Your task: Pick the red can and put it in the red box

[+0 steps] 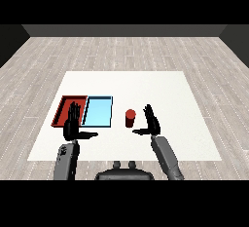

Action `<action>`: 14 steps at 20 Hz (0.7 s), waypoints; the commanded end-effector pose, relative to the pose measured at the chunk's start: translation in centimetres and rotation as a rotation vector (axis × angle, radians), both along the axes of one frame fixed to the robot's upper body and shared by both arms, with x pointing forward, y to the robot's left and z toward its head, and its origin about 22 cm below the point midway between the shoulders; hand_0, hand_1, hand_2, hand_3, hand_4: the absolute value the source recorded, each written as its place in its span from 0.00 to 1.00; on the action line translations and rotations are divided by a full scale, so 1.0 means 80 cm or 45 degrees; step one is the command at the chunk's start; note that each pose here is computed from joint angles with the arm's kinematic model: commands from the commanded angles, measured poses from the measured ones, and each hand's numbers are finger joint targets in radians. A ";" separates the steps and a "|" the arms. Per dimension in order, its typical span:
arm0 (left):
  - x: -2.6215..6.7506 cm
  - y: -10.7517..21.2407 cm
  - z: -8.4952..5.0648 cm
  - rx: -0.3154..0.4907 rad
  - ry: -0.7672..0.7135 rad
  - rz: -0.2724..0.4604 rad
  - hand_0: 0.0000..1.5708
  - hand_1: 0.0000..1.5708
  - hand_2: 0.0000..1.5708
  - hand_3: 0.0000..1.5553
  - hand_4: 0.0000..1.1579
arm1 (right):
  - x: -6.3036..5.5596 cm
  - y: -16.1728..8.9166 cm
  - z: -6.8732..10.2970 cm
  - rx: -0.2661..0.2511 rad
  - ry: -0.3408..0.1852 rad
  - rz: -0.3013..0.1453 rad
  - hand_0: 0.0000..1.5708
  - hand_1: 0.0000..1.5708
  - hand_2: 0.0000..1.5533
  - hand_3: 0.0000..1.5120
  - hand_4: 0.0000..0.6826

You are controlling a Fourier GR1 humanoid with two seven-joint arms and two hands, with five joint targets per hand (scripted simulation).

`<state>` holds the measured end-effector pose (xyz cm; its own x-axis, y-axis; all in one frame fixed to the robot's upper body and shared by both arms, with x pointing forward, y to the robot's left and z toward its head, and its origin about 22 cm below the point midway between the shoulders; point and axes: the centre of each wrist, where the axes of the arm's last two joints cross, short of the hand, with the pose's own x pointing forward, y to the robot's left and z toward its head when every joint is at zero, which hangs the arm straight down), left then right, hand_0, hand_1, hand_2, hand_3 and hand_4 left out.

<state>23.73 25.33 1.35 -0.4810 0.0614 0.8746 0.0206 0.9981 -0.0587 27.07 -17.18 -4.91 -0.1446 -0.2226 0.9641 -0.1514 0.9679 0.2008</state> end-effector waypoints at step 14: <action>0.029 0.003 0.000 0.000 -0.009 -0.007 0.00 0.00 0.00 0.00 0.00 | 0.035 0.029 -0.023 0.087 0.054 0.025 0.00 0.00 0.00 0.00 0.00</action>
<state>24.44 25.56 1.27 -0.4843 0.0731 0.8718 0.0290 0.9973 -0.0675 28.82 -14.92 -5.62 -0.1107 -0.2857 0.9519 -0.1683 0.9494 0.2654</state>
